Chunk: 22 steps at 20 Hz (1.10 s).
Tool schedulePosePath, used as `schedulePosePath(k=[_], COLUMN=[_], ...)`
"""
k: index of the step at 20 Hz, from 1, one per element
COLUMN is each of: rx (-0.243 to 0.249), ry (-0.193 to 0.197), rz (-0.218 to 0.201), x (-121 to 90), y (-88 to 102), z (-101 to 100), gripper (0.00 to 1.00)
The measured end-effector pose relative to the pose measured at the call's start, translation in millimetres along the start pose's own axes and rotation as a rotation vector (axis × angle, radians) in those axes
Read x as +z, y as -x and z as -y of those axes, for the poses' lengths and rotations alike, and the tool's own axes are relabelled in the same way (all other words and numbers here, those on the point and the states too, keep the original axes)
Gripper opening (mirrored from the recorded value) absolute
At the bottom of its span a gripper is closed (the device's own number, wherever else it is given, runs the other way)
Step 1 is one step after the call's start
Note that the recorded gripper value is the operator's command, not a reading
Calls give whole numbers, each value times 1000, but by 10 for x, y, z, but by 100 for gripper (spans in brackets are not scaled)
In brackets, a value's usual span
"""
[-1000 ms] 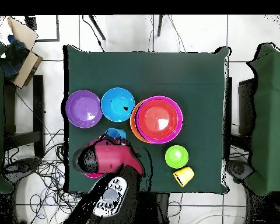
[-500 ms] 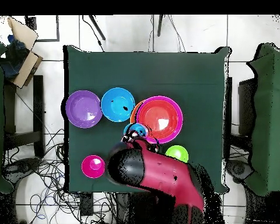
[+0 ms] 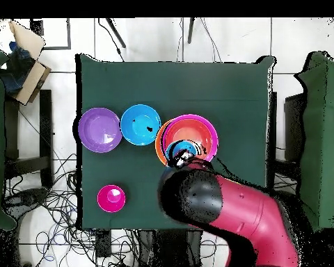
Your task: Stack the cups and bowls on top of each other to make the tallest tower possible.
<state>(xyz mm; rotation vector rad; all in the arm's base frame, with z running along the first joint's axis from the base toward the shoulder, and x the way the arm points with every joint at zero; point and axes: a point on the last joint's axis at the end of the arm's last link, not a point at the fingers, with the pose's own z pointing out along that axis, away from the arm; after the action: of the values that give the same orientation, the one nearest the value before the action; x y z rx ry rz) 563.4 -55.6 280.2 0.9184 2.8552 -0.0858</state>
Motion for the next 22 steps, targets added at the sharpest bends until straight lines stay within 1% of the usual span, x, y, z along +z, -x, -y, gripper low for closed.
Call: schedulePosePath(k=[2, 4, 8, 9, 12, 17, 22], rx=[-18, -57, -90, -111, -118, -166, -195], ry=[8, 25, 36, 45, 47, 57, 56], rz=[10, 33, 51, 55, 56, 70, 76], x=[-20, -44, -36, -14, -12, -24, -16], y=[97, 273, 400, 442, 448, 453, 432], z=[-29, -119, -221, -302, -325, -487, -551], gripper=[0, 0, 0, 100, 100, 100, 100])
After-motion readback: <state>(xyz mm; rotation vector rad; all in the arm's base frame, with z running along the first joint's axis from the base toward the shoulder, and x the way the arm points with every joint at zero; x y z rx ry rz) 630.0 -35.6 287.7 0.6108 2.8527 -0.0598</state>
